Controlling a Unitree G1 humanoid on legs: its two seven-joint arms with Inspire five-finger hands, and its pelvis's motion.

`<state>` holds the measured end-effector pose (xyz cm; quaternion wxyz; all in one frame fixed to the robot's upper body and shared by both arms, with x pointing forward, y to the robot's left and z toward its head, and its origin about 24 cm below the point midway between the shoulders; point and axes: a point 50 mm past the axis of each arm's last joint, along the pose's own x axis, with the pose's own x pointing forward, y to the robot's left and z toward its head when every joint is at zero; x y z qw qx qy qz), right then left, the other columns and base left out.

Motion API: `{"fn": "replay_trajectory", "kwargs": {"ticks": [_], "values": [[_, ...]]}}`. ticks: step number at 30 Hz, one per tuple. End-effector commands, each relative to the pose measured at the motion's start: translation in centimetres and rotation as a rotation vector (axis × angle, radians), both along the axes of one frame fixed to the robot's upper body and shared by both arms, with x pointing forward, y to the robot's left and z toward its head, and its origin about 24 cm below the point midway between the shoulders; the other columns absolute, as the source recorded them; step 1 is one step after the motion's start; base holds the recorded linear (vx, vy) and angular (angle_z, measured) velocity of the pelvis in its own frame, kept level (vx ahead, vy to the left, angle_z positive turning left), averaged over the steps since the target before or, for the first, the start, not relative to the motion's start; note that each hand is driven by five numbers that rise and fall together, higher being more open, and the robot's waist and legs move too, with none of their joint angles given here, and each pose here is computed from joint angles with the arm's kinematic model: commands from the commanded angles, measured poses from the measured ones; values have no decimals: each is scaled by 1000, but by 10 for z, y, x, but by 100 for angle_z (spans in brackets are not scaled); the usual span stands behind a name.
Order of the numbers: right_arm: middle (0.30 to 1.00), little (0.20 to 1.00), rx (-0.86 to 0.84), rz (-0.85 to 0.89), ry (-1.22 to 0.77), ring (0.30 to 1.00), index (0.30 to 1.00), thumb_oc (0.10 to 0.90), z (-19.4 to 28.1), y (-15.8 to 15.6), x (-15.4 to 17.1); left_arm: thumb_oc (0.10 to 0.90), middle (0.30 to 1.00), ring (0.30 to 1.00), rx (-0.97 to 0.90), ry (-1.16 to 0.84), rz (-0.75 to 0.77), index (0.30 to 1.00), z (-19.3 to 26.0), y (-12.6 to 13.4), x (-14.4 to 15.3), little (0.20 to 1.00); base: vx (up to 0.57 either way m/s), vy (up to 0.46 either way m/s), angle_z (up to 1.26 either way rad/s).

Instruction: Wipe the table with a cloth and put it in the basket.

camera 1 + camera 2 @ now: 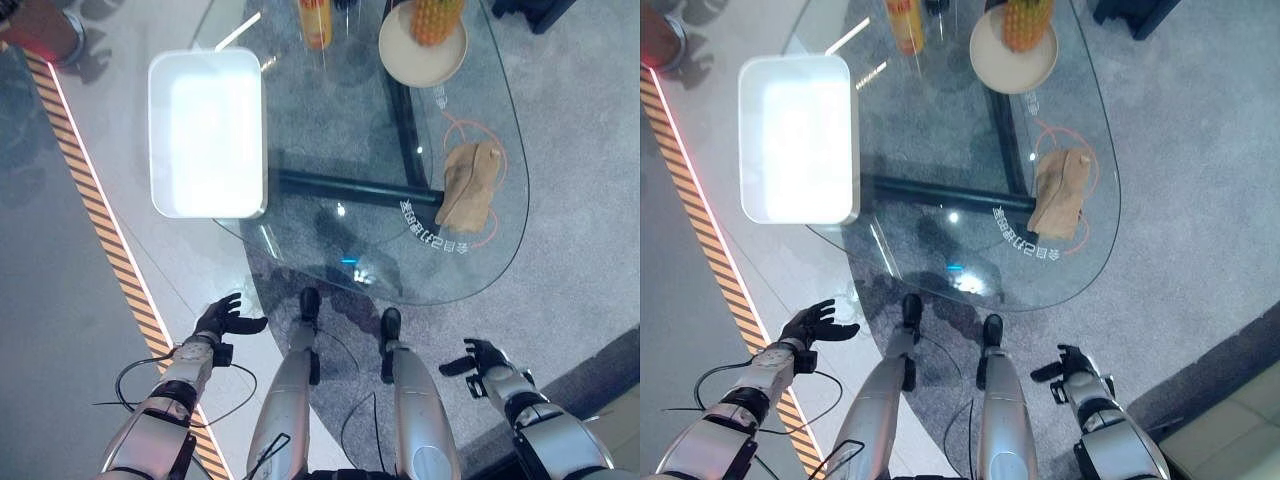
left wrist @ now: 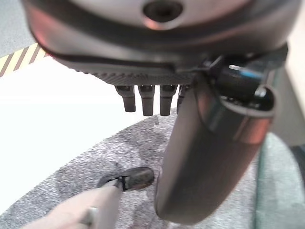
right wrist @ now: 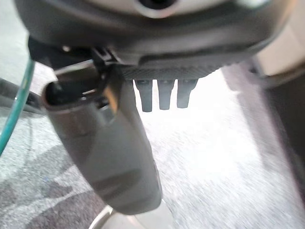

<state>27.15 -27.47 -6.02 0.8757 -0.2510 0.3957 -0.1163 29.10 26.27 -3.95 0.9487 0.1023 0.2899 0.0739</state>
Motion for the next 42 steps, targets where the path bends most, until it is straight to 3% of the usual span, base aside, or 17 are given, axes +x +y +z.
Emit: {"fn": "replay_trajectory", "kwargs": {"ticks": [1, 19, 25, 32, 35, 42], "values": [[900, 900, -102, -40, 69, 900, 900, 800, -8, -27, -26, 800, 900, 900, -4, 28, 87, 900, -10, 11, -15, 900, 2, -26, -6], [900, 900, -126, -44, -15, 900, 900, 800, 2, -29, -16, 800, 900, 900, -6, -4, 71, 900, -7, 11, -13, 900, 8, -22, -5], [900, 900, -116, -196, -146, 900, 900, 800, 14, -42, -12, 800, 900, 900, -12, -5, 78, 900, -8, 12, -14, 900, 4, 8, 2], [900, 900, -132, -412, -426, 900, 900, 800, 52, -69, 1, 800, 900, 900, 0, 0, 78, 900, -9, 17, -17, 900, 20, -7, 1], [900, 900, -88, -558, -643, 900, 900, 800, 83, -83, 11, 800, 900, 900, 7, 1, 77, 900, -7, 20, -16, 900, 0, 0, 0], [900, 900, -108, -623, -995, 900, 900, 800, 153, -83, 40, 800, 900, 900, 10, 1, 85, 900, -7, 22, -18, 900, 4, -1, 3]]}}
